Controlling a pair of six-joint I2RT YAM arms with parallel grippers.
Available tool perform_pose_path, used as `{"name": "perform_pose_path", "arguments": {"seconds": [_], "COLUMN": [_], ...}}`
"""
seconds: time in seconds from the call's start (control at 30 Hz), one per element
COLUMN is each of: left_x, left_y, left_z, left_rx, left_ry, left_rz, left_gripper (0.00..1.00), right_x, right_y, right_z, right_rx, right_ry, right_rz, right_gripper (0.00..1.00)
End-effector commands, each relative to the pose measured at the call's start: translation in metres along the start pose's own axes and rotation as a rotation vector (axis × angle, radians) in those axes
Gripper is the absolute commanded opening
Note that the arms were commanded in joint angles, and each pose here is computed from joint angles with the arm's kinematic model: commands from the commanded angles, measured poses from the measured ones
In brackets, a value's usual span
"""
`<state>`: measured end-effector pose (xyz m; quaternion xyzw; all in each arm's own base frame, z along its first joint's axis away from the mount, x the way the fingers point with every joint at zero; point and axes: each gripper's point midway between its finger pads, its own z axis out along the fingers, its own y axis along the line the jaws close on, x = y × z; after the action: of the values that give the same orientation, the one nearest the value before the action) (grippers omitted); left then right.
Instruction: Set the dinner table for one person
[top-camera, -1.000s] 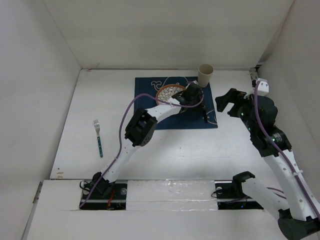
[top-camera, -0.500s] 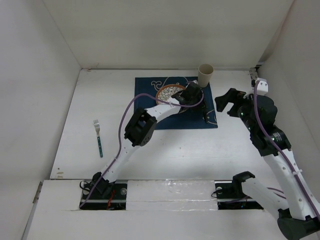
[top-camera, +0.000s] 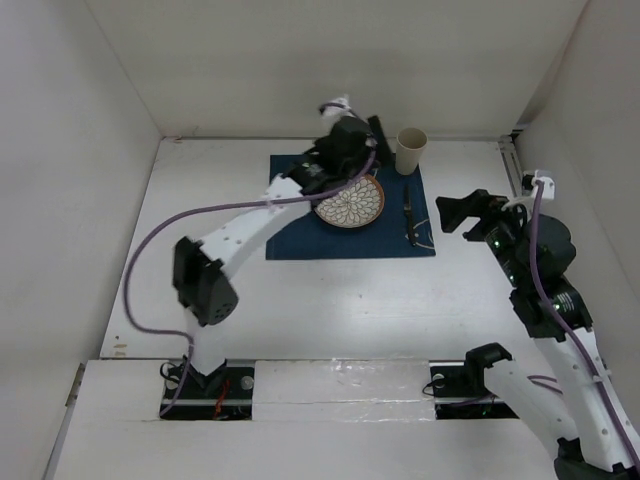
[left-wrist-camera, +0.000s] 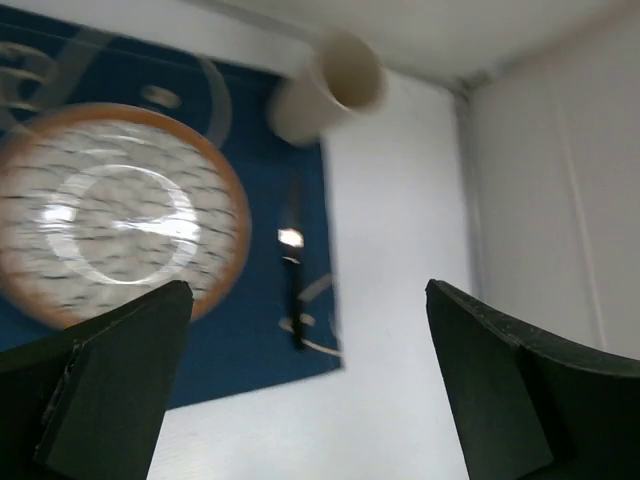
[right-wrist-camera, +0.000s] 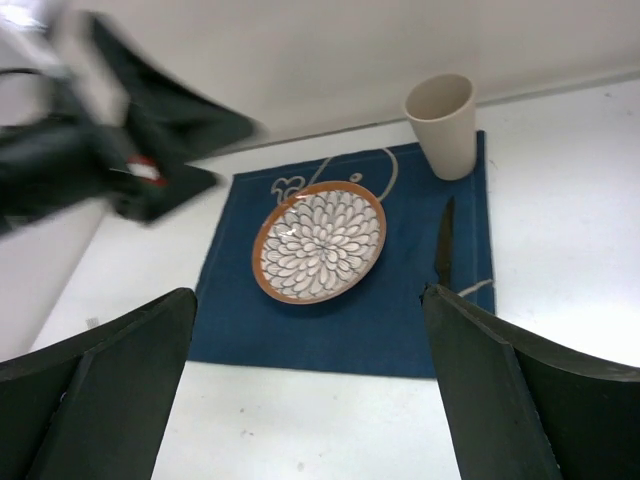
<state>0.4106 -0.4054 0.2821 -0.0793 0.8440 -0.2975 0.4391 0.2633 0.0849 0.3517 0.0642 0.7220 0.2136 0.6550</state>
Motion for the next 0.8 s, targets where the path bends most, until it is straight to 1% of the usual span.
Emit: {"name": "perform_pose_path", "arguments": {"seconds": [0.0,0.03,0.07,0.1,0.13,0.17,0.2,0.23,0.27,0.3,0.33,0.37,0.4,0.47,0.5,0.6,0.7,0.77], "left_x": [-0.088,-0.074,-0.077,-0.101,-0.099,-0.076,-0.075,-0.077,-0.052,-0.051,-0.049,-0.039,-0.019,-0.003,0.014,0.032,0.044,0.058], "left_y": [0.149,0.202,0.238,0.290,0.323,0.362,0.375,0.402,0.421,0.427,0.437,0.447,0.459,0.482,0.492,0.499,0.498,0.501], "left_z": [-0.061,-0.066,-0.080,-0.109,-0.125,-0.139,-0.157,-0.175,-0.182,-0.186,-0.199,-0.203,-0.211,-0.227,-0.231,-0.227,-0.219,-0.216], "left_rx": [-0.471,-0.583,-0.660,-0.750,-0.814,-0.900,-0.908,-0.948,-0.981,-0.971,-0.983,-1.006,-1.051,-1.130,-1.162,-1.141,-1.099,-1.084], "left_ry": [-0.246,-0.208,-0.205,-0.247,-0.239,-0.188,-0.207,-0.232,-0.195,-0.218,-0.240,-0.221,-0.185,-0.170,-0.127,-0.070,-0.039,-0.004], "left_rz": [-0.008,-0.017,-0.086,-0.200,-0.268,-0.321,-0.391,-0.452,-0.464,-0.485,-0.535,-0.555,-0.569,-0.611,-0.625,-0.643,-0.651,-0.640], "left_gripper": [1.00,1.00,1.00,1.00,1.00,1.00,1.00,1.00,1.00,1.00,1.00,1.00,1.00,1.00,1.00,1.00,1.00,0.98], "right_x": [-0.001,0.005,0.021,0.022,0.027,0.030,0.038,0.041,0.047,0.054,0.051,0.056,0.056,0.059,0.061,0.069,0.073,0.074], "right_y": [0.018,0.020,0.021,0.029,0.032,0.038,0.040,0.042,0.044,0.049,0.052,0.054,0.060,0.064,0.064,0.069,0.071,0.072], "right_z": [0.010,0.014,0.021,0.025,0.028,0.030,0.038,0.041,0.044,0.048,0.051,0.052,0.056,0.057,0.061,0.064,0.065,0.064], "right_rx": [-0.105,-0.118,-0.131,-0.166,-0.181,-0.199,-0.207,-0.206,-0.209,-0.222,-0.225,-0.227,-0.240,-0.253,-0.251,-0.263,-0.268,-0.277], "right_ry": [-0.016,-0.001,0.038,0.031,0.042,0.049,0.066,0.072,0.091,0.111,0.100,0.115,0.120,0.125,0.130,0.150,0.161,0.165], "right_rz": [0.024,0.035,0.047,0.069,0.079,0.079,0.087,0.087,0.086,0.084,0.084,0.083,0.082,0.082,0.081,0.079,0.068,0.068], "right_gripper": [1.00,1.00,1.00,1.00,1.00,1.00,1.00,1.00,1.00,1.00,1.00,1.00,1.00,1.00,1.00,1.00,1.00,1.00]}}
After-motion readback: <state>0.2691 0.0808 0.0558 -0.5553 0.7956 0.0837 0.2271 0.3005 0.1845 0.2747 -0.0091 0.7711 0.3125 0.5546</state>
